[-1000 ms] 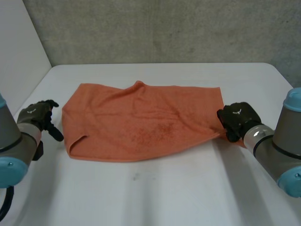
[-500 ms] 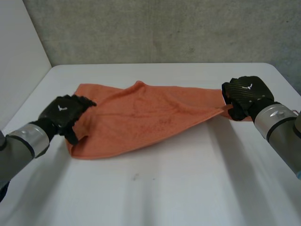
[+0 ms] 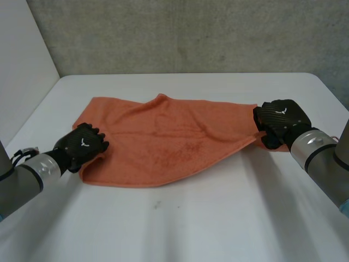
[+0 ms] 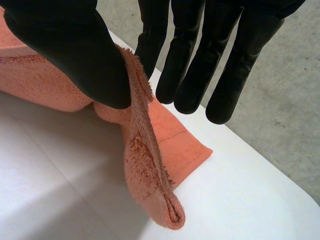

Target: Fold the laundry

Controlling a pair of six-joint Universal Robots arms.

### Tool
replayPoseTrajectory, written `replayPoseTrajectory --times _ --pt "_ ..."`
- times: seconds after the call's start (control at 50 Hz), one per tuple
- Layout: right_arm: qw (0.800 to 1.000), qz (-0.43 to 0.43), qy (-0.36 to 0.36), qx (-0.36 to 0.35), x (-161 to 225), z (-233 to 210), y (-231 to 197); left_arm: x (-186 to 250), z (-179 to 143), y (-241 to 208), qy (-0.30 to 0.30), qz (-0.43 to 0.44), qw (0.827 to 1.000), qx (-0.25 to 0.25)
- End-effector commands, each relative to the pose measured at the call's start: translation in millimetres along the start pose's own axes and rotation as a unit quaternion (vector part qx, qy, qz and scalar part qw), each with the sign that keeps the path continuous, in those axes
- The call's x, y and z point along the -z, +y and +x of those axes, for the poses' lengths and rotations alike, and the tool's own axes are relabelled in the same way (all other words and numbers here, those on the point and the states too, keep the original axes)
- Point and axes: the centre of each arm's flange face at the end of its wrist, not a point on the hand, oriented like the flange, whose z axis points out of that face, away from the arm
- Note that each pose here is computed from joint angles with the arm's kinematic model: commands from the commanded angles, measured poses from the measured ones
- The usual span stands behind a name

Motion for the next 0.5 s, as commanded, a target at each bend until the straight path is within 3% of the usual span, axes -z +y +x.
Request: replayPoseTrajectory --times 0.02,0.22,0.5 --pt "1.000 -0.008 -0.003 -0.001 -2.6 -1.7 5.5 5.1 4.0 4.1 0.016 -0.003 1.000 0.007" --pt "1.000 -0.012 -0.005 -0.002 -4.0 -2.4 7.8 14.9 11.9 10.4 0.059 0.009 0.998 0.003" --pt "1.000 -0.021 -0.010 -0.003 -6.6 -5.0 13.8 11.6 9.7 26.6 0.056 -0.007 0.998 -0.021"
